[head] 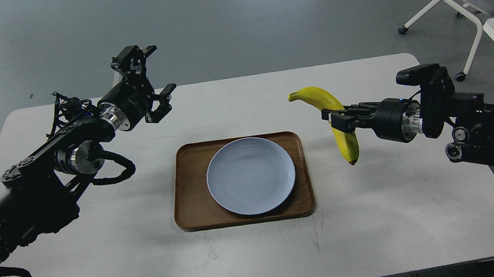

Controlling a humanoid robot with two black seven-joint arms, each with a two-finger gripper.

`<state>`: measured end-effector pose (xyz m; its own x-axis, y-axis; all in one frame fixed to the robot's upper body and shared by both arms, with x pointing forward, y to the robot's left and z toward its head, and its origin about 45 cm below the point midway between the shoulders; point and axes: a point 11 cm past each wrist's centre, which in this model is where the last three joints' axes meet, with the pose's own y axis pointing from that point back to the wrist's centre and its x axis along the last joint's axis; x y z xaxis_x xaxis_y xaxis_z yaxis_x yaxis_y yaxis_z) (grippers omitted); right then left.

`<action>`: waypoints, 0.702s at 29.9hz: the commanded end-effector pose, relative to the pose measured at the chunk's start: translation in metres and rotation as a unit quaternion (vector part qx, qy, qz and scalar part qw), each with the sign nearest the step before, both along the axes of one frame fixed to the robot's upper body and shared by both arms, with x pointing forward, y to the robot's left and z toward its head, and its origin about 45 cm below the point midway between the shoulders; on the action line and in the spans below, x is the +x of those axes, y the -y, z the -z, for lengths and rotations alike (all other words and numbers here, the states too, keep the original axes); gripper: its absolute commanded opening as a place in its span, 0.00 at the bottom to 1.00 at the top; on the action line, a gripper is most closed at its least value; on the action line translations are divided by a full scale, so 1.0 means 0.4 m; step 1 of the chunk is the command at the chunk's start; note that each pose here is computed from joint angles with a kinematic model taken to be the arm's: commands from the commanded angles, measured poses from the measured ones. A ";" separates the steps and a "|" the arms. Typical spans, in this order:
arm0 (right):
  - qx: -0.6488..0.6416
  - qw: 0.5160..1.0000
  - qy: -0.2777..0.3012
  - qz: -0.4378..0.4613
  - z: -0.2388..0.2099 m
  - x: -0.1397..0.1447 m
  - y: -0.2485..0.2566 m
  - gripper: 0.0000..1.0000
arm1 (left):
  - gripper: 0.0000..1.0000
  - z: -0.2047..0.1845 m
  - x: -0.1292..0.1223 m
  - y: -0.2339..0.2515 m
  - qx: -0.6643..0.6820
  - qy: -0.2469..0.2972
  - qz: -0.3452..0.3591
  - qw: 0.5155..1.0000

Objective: Place banana on plate with both arms
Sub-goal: 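Lift the banana with the right gripper and lower it onto the plate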

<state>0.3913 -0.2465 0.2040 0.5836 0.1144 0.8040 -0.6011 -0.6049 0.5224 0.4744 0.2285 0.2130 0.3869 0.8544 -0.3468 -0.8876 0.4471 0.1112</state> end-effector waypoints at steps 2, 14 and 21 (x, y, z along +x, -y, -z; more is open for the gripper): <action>-0.047 0.995 0.020 -0.090 -0.006 0.034 -0.108 0.00 | 0.98 -0.005 0.002 -0.003 -0.003 0.002 0.000 1.000; -0.101 0.976 0.016 -0.191 0.119 0.015 -0.303 0.00 | 0.98 -0.004 0.001 -0.006 -0.002 0.001 -0.001 1.000; -0.105 0.977 0.006 -0.185 0.163 0.003 -0.299 0.13 | 0.98 -0.005 0.002 -0.007 -0.003 0.002 -0.002 1.000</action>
